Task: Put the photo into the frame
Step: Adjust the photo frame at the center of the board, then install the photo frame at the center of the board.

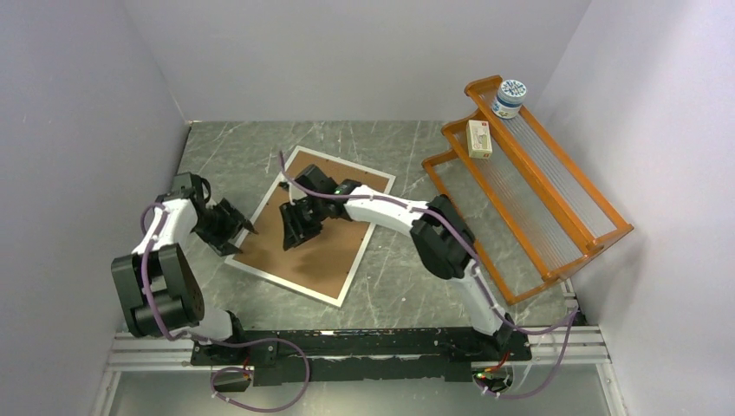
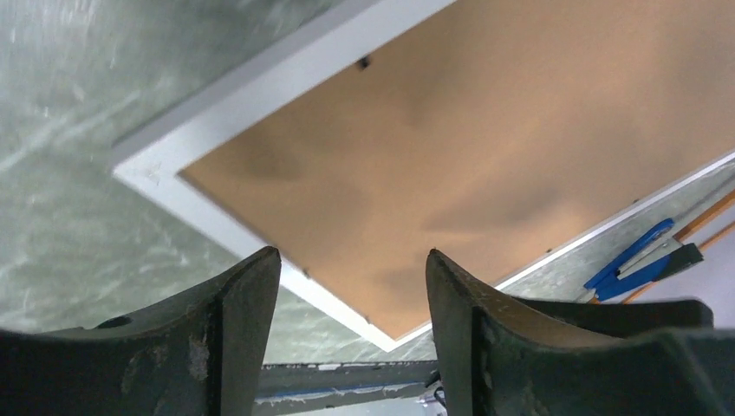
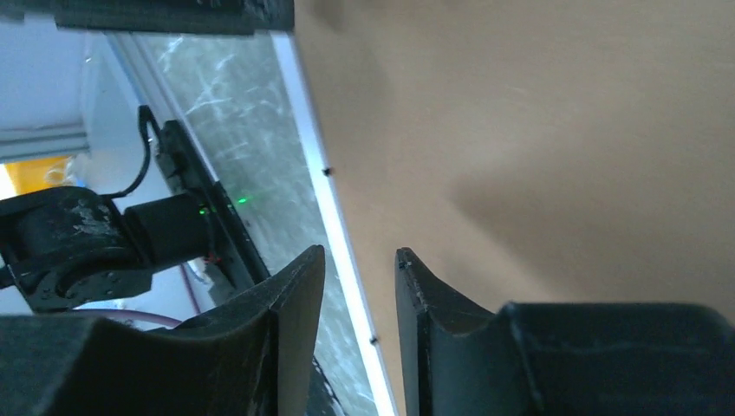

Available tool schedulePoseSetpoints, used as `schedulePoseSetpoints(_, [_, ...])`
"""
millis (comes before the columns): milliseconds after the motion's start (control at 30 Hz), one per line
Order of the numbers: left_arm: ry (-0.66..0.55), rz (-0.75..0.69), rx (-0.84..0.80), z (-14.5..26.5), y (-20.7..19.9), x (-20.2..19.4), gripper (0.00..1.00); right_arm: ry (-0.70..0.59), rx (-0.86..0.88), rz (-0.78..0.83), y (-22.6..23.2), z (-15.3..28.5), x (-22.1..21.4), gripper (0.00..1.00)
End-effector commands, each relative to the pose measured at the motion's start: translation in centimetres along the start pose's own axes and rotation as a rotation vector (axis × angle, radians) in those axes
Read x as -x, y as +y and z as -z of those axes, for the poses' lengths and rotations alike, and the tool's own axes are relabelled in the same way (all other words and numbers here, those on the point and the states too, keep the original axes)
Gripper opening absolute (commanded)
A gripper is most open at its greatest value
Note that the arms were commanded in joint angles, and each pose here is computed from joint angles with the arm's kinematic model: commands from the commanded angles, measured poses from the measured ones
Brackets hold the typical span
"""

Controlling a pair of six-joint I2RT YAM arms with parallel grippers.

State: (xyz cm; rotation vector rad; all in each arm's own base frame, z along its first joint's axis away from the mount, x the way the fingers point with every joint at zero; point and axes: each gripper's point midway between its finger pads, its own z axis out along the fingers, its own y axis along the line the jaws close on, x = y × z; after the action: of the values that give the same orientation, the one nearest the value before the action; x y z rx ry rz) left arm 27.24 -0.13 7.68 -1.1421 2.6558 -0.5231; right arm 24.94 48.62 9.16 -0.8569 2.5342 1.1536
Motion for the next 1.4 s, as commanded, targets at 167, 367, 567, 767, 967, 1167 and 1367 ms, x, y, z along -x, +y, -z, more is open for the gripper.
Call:
schedulePoseSetpoints(167, [-0.019,0.087,0.014,0.6,1.5,-2.7,0.31,0.099,0.364,0.027,8.4,-3.7,-0.5,0.26])
schedulePoseSetpoints(367, [0.054,0.102,0.004,-1.8,2.0,-3.4,0.03,0.154,0.429,-0.005,8.7,-5.0,-1.4,0.23])
schedulePoseSetpoints(567, [0.086,0.125,0.044,-2.7,3.2,-4.2,0.02,0.198,0.424,-0.034,7.8,-6.3,-2.2,0.24])
schedulePoseSetpoints(767, [0.116,0.148,0.087,-3.3,4.1,-4.9,0.03,0.217,0.419,-0.068,7.0,-7.6,-2.6,0.24])
schedulePoseSetpoints(967, [0.152,0.164,0.135,-4.0,5.2,-5.6,0.03,0.209,0.394,-0.086,6.1,-8.4,-2.6,0.24])
schedulePoseSetpoints(1167, [0.164,0.171,0.177,-4.2,6.0,-5.8,0.03,0.182,0.292,-0.136,2.6,-9.3,-2.5,0.24])
schedulePoseSetpoints(1367, [0.169,0.166,0.196,-4.3,6.3,-5.8,0.03,0.181,0.177,-0.182,-2.1,-9.7,-2.5,0.24])
